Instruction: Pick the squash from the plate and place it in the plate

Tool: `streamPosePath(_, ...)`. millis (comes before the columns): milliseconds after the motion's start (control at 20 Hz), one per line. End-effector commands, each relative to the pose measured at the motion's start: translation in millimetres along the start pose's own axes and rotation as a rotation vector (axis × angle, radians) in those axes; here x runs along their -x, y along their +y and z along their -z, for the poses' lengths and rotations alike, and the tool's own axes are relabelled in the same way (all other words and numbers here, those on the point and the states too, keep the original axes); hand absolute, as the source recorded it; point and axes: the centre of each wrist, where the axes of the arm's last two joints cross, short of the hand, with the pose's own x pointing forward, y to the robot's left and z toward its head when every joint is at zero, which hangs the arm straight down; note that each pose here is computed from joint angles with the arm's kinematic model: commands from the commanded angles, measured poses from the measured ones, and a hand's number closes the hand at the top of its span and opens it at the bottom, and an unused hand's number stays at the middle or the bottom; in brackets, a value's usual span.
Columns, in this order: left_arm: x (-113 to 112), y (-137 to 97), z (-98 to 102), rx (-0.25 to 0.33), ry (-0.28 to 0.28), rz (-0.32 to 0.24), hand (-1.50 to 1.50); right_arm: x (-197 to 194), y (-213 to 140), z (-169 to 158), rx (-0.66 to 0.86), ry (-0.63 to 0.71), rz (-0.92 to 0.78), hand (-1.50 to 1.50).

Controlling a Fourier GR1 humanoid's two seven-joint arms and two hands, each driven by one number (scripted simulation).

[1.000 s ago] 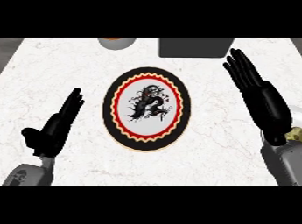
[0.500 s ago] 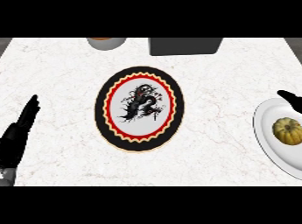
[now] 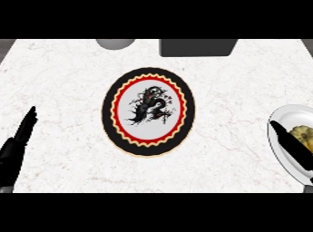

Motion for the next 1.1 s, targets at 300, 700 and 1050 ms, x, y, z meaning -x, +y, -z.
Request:
streamPosePath(300, -9.7, 4.0, 2.4, 0.01, -0.026, 0.007, 0.0, 9.9, -43.0, -31.4, -0.245, 0.275, -0.439, -1.5)
streamPosePath(700, -14.6, -1.4, 0.4, 0.018, -0.01, 0.004, 0.0, -44.6, -36.5, 31.8, -0.331, 0.475, -0.668, -1.5)
streamPosePath(1050, -26.3, -4.6, 6.1, 0.002, -0.024, 0.016, 0.0, -45.1, -28.6, 60.3, -0.507, 0.607, -0.755, -1.5)
